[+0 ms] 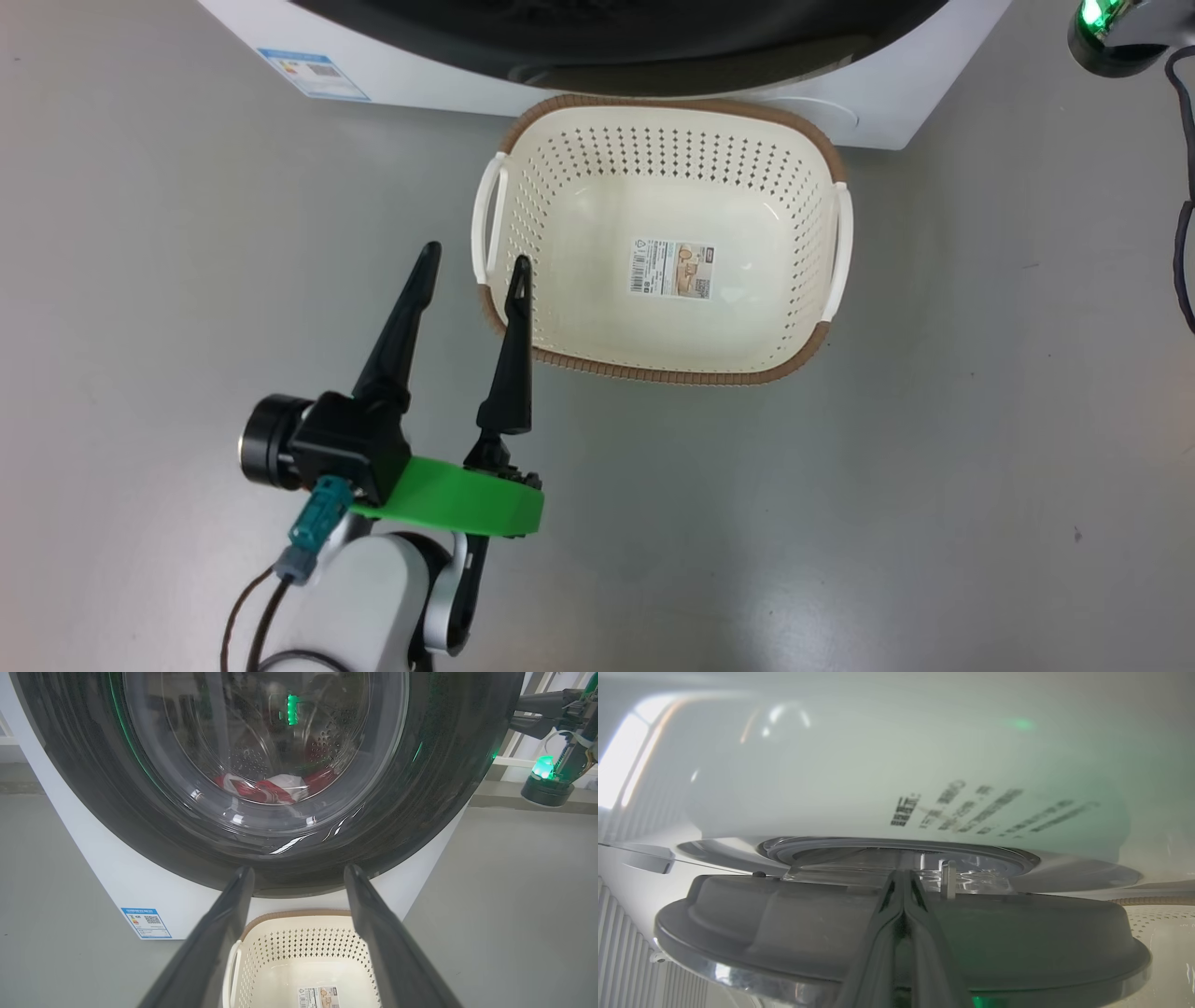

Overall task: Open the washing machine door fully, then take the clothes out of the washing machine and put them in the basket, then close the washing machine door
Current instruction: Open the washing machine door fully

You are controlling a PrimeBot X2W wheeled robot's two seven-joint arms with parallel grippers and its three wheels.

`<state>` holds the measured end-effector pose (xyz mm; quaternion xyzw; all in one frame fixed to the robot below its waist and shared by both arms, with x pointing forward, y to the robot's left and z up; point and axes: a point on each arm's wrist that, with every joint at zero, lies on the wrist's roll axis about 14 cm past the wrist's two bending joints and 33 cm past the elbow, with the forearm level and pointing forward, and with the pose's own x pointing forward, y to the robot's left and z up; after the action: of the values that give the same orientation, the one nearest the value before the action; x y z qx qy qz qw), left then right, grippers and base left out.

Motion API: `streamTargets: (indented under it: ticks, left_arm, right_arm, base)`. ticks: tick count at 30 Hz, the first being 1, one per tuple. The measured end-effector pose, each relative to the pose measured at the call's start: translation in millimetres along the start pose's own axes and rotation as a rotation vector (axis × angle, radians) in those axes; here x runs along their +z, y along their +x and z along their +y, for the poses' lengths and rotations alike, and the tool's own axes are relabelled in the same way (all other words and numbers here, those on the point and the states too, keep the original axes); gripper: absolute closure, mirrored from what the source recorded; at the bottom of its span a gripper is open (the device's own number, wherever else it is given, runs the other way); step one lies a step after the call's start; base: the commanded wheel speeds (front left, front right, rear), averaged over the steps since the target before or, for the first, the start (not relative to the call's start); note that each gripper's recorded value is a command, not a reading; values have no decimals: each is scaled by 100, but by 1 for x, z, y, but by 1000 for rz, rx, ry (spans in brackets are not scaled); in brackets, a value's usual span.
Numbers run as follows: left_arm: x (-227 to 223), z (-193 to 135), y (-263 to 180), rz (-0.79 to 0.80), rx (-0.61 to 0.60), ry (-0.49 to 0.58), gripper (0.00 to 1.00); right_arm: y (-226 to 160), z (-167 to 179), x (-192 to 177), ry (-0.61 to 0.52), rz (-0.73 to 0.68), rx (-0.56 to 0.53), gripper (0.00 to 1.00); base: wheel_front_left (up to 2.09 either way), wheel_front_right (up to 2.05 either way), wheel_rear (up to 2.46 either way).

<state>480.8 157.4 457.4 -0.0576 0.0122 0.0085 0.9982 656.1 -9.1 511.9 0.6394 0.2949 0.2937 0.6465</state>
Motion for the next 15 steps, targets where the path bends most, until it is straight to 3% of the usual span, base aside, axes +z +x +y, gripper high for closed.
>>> streamTargets:
  ticks: [15]
  left_arm:
    - [4,-5,-1,-5,-12,-3,0]
  right_arm:
    - [-17,0,-21,19,88,11,100]
  base:
    - [0,0,0]
